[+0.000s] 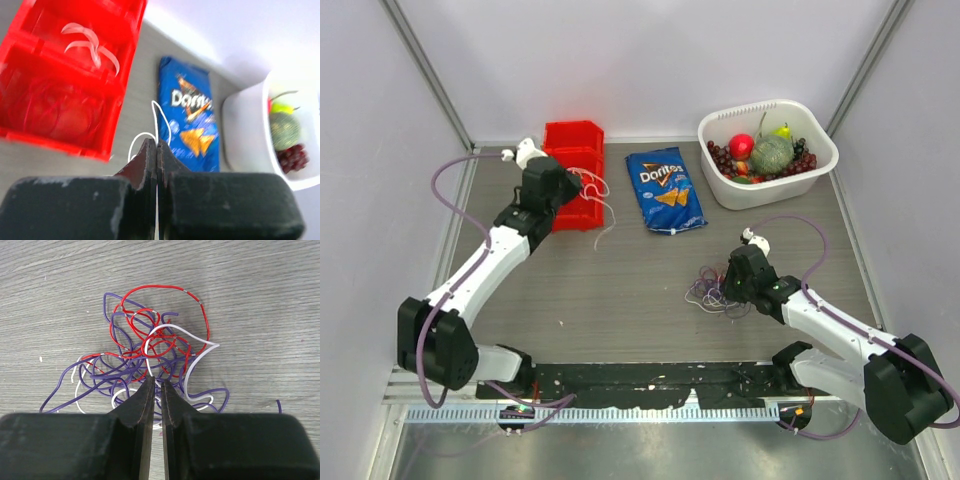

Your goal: Untangle the cables

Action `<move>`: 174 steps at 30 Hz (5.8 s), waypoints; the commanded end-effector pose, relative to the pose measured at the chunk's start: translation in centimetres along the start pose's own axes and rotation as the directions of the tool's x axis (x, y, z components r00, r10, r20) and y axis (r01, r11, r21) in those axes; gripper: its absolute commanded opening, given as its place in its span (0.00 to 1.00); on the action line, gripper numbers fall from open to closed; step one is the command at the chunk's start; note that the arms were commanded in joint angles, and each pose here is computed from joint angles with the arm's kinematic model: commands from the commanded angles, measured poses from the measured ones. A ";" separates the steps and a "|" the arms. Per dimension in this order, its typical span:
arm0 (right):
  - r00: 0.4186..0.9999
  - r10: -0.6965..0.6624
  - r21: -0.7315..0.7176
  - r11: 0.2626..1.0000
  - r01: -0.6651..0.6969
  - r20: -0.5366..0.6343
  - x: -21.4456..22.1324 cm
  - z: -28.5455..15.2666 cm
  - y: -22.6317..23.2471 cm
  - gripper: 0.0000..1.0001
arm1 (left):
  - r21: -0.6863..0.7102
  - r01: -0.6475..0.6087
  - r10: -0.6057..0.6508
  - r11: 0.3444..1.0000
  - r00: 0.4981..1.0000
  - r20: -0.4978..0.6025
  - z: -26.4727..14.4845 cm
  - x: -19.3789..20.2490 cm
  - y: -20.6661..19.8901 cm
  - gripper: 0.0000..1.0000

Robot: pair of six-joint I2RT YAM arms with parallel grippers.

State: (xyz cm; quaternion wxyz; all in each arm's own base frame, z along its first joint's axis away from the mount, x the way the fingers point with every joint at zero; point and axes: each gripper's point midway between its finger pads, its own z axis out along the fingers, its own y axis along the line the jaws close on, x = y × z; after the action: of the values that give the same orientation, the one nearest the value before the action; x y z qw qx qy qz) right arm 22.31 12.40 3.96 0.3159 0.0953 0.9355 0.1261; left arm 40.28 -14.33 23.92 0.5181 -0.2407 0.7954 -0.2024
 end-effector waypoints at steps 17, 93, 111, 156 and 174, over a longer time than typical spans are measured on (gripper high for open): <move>0.998 -0.059 0.014 0.998 0.059 0.026 -2.3 0.9 1.1 0.16 | 0.479 0.150 -0.259 0.865 0.951 0.171 12.7 -17.8 -4.4 0.00; 0.923 -0.376 -0.510 0.811 0.286 -0.081 -3.6 2.3 19.6 0.60 | 0.327 -0.206 0.326 0.922 0.868 -0.373 -7.0 10.2 -3.4 0.89; 0.820 -0.540 -0.375 0.811 0.448 -0.189 -2.9 2.1 12.5 0.55 | 0.532 -0.189 0.553 0.825 0.460 -0.695 -6.8 19.8 -3.1 0.77; 0.908 -0.364 0.255 0.876 0.409 -0.206 -5.8 2.5 0.5 0.01 | 0.083 -0.724 0.728 0.685 0.685 -0.031 -6.5 -4.9 -10.5 0.00; 0.928 -0.327 0.225 0.905 0.362 -0.178 -7.2 1.9 0.2 0.01 | -0.029 -0.466 0.416 0.884 0.759 0.501 -13.0 -22.2 -18.9 0.00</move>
State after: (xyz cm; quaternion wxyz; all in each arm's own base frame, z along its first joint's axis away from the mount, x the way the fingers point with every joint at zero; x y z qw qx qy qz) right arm 27.78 10.66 3.74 0.2087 -0.0479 0.9749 -0.0606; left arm 35.79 -15.93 55.53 0.7372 0.0037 0.6707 -0.0812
